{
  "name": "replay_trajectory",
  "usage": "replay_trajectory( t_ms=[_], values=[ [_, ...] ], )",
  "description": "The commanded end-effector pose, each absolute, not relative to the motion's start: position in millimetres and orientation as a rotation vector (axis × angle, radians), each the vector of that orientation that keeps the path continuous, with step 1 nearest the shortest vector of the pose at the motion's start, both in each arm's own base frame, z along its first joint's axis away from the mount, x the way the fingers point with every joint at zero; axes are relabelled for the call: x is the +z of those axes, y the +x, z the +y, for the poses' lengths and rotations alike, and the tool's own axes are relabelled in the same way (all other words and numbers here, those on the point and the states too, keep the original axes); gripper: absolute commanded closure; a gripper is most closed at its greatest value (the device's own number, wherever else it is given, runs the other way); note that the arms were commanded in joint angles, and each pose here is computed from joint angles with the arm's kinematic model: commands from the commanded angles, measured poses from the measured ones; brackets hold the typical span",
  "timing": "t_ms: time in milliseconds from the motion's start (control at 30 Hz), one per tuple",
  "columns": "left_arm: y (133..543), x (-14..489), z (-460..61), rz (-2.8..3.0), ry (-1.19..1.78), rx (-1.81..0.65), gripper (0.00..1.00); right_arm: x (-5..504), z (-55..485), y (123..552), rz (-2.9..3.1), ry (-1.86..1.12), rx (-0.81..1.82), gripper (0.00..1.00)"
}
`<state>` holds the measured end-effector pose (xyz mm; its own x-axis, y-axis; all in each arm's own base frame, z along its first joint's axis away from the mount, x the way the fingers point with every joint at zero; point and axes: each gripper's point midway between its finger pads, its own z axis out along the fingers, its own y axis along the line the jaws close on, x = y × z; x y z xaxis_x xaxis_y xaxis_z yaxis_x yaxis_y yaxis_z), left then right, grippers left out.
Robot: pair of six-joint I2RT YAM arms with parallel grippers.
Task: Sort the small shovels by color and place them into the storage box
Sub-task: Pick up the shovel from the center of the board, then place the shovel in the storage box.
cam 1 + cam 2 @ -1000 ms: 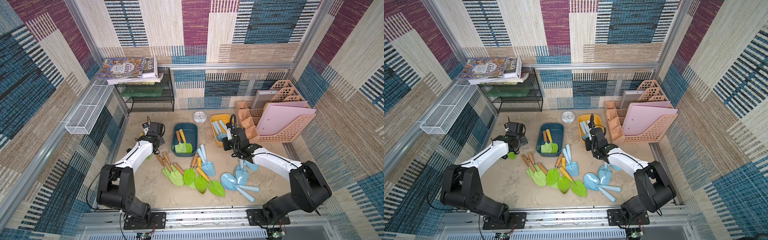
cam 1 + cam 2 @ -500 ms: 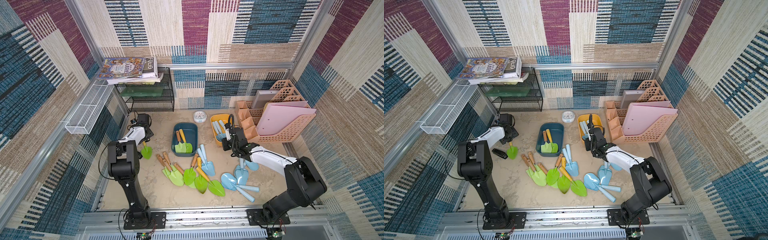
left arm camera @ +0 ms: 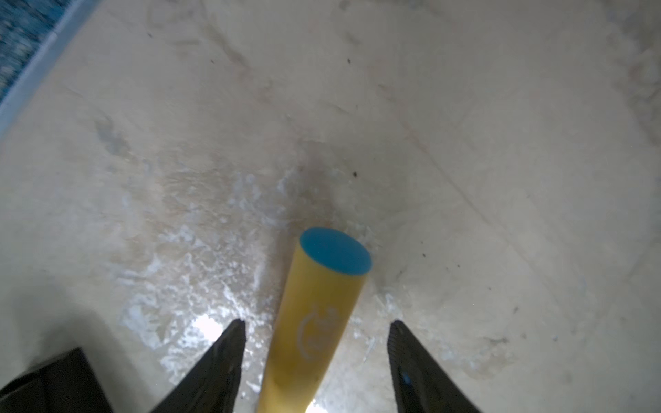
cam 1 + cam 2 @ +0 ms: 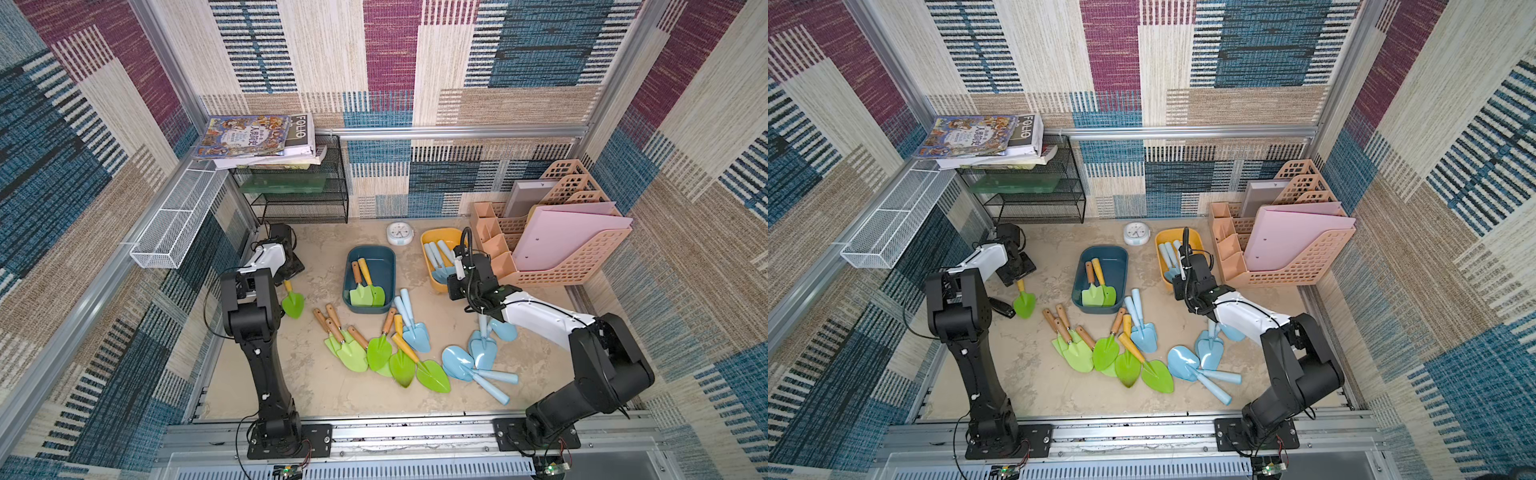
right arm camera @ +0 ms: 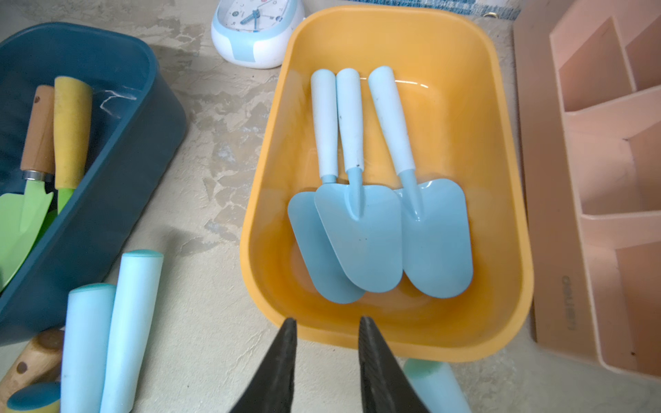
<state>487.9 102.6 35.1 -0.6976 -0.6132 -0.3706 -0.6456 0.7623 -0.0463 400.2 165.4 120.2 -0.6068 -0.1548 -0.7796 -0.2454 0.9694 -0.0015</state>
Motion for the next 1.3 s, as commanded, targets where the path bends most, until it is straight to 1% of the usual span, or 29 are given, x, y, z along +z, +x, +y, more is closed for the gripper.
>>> replay_trajectory(
  t_ms=[0, 33, 100, 167, 233, 267, 400, 500, 633, 700, 767, 867, 1000, 1133, 1267],
  values=[
    [476.3, 26.4, 96.8, 2.702, -0.930, 0.119, 0.41, 128.9, 164.2, 403.0, 2.202, -0.262, 0.158, 0.68],
    [475.8, 23.7, 95.6, 2.718, -0.927, 0.114, 0.42, 129.8, 162.8, 402.8, 2.200, -0.256, 0.163, 0.68],
    [474.8, 21.6, 93.3, 2.737, -0.912, 0.100, 0.58, 132.0, 160.9, 402.4, 2.195, -0.250, 0.169, 0.68],
    [472.0, 20.1, 90.7, 2.750, -0.902, 0.087, 0.79, 132.4, 158.4, 402.4, 2.192, -0.237, 0.174, 0.68],
    [470.0, 21.6, 84.8, 2.755, -0.897, 0.055, 0.97, 132.2, 157.8, 401.7, 2.194, -0.234, 0.180, 0.68],
    [469.0, 23.6, 80.5, 2.755, -0.885, 0.042, 1.00, 132.8, 157.4, 401.9, 2.192, -0.232, 0.180, 0.69],
    [469.0, 52.6, 55.3, 2.717, -0.775, 0.036, 1.00, 134.1, 156.6, 398.8, 2.188, -0.224, 0.190, 0.69],
    [469.4, 99.9, 26.7, 2.647, -0.617, 0.087, 1.00, 138.1, 155.2, 395.9, 2.176, -0.219, 0.195, 0.69],
    [463.3, 175.0, -12.7, 2.510, -0.408, 0.178, 1.00, 145.0, 152.5, 392.6, 2.155, -0.209, 0.197, 0.69],
    [460.4, 199.3, -31.1, 2.465, -0.350, 0.143, 1.00, 147.0, 152.4, 391.7, 2.149, -0.207, 0.202, 0.69],
    [460.1, 213.0, -55.2, 2.438, -0.312, 0.038, 1.00, 147.8, 153.0, 391.6, 2.145, -0.206, 0.208, 0.69],
    [468.2, 215.8, -101.3, 2.396, -0.244, -0.138, 1.00, 145.2, 153.1, 392.8, 2.149, -0.204, 0.207, 0.69],
    [487.1, 196.8, -154.1, 2.378, -0.193, -0.295, 1.00, 141.9, 154.9, 392.9, 2.157, -0.209, 0.212, 0.69],
    [506.1, 173.5, -187.6, 2.379, -0.158, -0.334, 1.00, 141.7, 153.7, 392.3, 2.156, -0.211, 0.205, 0.69],
    [517.5, 154.8, -203.0, 2.393, -0.127, -0.301, 1.00, 140.3, 151.2, 392.0, 2.158, -0.209, 0.188, 0.69]
  ],
)
